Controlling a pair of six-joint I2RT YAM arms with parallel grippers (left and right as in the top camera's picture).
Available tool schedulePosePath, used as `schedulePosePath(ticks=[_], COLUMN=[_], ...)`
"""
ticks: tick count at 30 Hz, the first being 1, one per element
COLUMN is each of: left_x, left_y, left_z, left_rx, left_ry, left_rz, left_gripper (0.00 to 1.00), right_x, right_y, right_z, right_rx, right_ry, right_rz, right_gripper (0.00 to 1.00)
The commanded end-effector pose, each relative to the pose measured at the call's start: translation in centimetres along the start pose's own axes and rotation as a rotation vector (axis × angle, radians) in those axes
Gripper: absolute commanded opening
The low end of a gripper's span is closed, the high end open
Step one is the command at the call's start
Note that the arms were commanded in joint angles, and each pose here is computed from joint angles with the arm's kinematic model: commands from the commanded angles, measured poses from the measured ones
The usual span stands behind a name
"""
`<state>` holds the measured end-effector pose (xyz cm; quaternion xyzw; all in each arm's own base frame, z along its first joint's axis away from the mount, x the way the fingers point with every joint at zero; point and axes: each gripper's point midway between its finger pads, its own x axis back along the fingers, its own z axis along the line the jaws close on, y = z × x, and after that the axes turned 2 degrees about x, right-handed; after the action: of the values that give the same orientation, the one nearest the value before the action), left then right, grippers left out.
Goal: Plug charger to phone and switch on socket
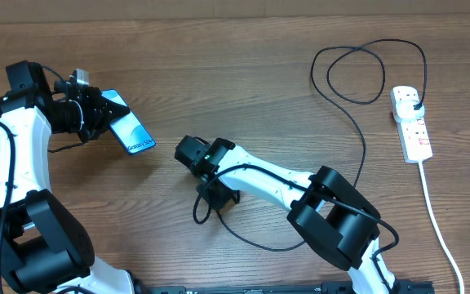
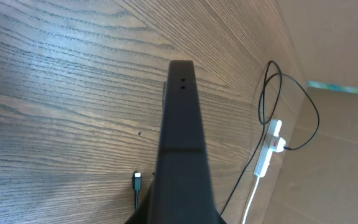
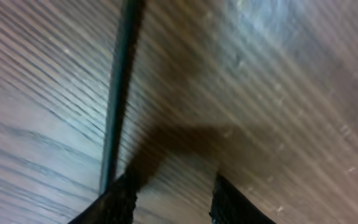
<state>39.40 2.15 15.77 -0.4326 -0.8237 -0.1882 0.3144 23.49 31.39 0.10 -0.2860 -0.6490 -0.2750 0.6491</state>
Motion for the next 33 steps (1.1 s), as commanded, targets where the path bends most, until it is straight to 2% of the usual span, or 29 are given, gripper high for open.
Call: schedulePosePath(ticks=[1, 4, 7, 9, 10, 12, 15, 19, 20, 26, 29, 32, 33], left_x=[0.8, 0.8, 0.8, 0.8, 0.8, 0.8, 0.8, 0.8, 0.8, 0.8, 0.8, 0.8, 0.8], left_y=[0.1, 0.3, 0.5, 0.5, 0.5, 0.4, 0.4, 0.4, 0.5, 0.6, 0.6, 0.6, 0.6], left_z=[-1.3, -1.3, -1.4, -1.4, -1.4, -1.4, -1.4, -1.4, -1.4, -1.0, -1.0, -1.0, -0.9], left_rx=[-0.055, -0.061, -0.069, -0.069, -0.069, -0.068, -0.067, -0.068, -0.068, -0.067, -0.069, -0.068, -0.066], left_ry=[-0.022, -0.024, -0.026, -0.026, -0.026, -0.026, -0.026, -0.026, -0.025, -0.001, -0.002, -0.001, -0.001], left_rz=[-0.024, -0.031, -0.038, -0.038, -0.038, -0.037, -0.035, -0.037, -0.037, -0.045, -0.047, -0.046, -0.044], left_gripper=[0.04, 0.04, 0.04, 0.04, 0.04, 0.04, 0.04, 0.04, 0.04, 0.04, 0.04, 0.04, 0.04], right_x=[-0.7, -0.2, 3.3, 5.1, 6.0, 5.7, 4.1, 1.7, 1.1, 0.7, 0.1, -0.1, 0.0], right_y=[-1.8, -1.4, 2.1, 4.0, 5.0, 5.2, 5.1, 4.7, 4.3, 2.9, 1.6, 0.1, -0.8], right_z=[-1.3, -3.8, -2.5, -1.7, -1.5, -1.0, -0.2, 1.8, 2.1, 1.6, 0.4, -2.4, -4.5], right_rx=[-0.064, -0.135, -0.134, -0.145, -0.165, -0.166, -0.175, -0.17, -0.165, -0.212, -0.217, -0.234, -0.262], right_ry=[-0.035, -0.104, 0.004, 0.047, 0.058, 0.072, 0.106, 0.2, 0.195, 0.153, 0.079, -0.082, -0.184], right_rz=[0.078, 0.069, -0.019, -0.08, -0.116, -0.118, -0.078, -0.008, 0.015, 0.073, 0.127, 0.171, 0.19], right_gripper=[0.4, 0.41, 0.41, 0.38, 0.32, 0.26, 0.25, 0.33, 0.39, 0.48, 0.49, 0.49, 0.5])
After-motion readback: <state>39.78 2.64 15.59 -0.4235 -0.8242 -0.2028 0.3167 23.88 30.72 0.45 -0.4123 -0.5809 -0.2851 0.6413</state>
